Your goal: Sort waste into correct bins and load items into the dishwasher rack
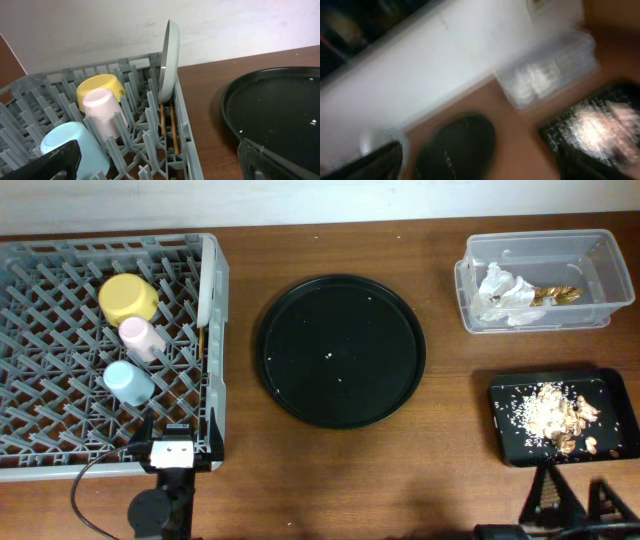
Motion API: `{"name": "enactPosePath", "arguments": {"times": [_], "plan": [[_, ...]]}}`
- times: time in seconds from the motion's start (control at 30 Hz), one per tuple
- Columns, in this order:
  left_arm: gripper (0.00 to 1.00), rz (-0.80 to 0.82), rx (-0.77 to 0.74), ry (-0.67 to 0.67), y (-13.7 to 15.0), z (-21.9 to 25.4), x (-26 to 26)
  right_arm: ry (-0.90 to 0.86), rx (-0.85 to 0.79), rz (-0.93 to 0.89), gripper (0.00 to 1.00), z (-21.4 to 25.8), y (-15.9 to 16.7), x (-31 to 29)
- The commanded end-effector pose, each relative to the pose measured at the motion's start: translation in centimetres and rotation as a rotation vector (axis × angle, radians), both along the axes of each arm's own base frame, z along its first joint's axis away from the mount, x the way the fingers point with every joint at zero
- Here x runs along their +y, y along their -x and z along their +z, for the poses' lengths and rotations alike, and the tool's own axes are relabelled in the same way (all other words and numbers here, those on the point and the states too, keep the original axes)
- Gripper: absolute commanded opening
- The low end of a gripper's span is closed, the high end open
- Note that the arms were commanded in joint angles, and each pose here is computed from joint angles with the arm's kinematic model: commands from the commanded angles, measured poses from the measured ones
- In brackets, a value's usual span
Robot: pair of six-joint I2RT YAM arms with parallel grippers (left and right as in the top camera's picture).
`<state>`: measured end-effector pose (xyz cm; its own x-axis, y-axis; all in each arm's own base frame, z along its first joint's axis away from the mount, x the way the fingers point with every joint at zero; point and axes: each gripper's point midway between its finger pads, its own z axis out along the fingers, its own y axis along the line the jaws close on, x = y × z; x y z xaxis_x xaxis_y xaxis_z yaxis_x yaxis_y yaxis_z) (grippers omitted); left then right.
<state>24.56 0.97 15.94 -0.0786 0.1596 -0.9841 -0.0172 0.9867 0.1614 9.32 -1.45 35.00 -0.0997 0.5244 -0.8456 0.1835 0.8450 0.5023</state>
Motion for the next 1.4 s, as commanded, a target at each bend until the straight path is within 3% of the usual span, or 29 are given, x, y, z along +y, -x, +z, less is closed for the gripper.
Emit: {"name": "enactPosePath", "arguments": {"times": [0.0, 0.13, 0.33, 0.63, 0.83, 0.97, 1.1, 1.17, 1.37], "plan": [[0.99, 0.006, 0.002, -0.013, 0.0, -0.2, 0.1, -0.014, -0.057, 0.017, 0.98, -3.2, -2.8, 0.2], [0.99, 0.006, 0.002, -0.013, 0.0, -0.3, 0.1, -0.011, -0.102, 0.129, 0.98, -7.4, -8.4, 1.8], [0.99, 0.006, 0.002, -0.013, 0.0, -0.3, 0.1, 0.127, -0.263, 0.242, 0.99, -9.8, -13.0, 3.7], [0.99, 0.006, 0.002, -0.013, 0.0, -0.3, 0.1, 0.286, -0.164, 0.27, 0.98, -15.5, -14.4, 3.9], [0.99, 0.006, 0.002, -0.013, 0.0, -0.3, 0.1, 0.374, -0.201, 0.279, 0.98, -16.9, -15.1, 4.0], [0.99, 0.006, 0.002, -0.013, 0.0, -0.2, 0.1, 0.543, -0.168, 0.331, 0.98, -18.2, -15.1, 4.7], [0.99, 0.006, 0.002, -0.013, 0.0, -0.3, 0.1, 0.548, -0.095, 0.25, 0.98, -19.4, -15.2, 3.0], [0.99, 0.006, 0.002, -0.013, 0.0, -0.3, 0.1, 0.453, -0.075, 0.157, 0.98, -19.5, -15.3, 1.6], [0.99, 0.006, 0.002, -0.013, 0.0, -0.3, 0.1, 0.458, -0.076, 0.156, 0.98, -19.4, -15.3, 1.6]]}}
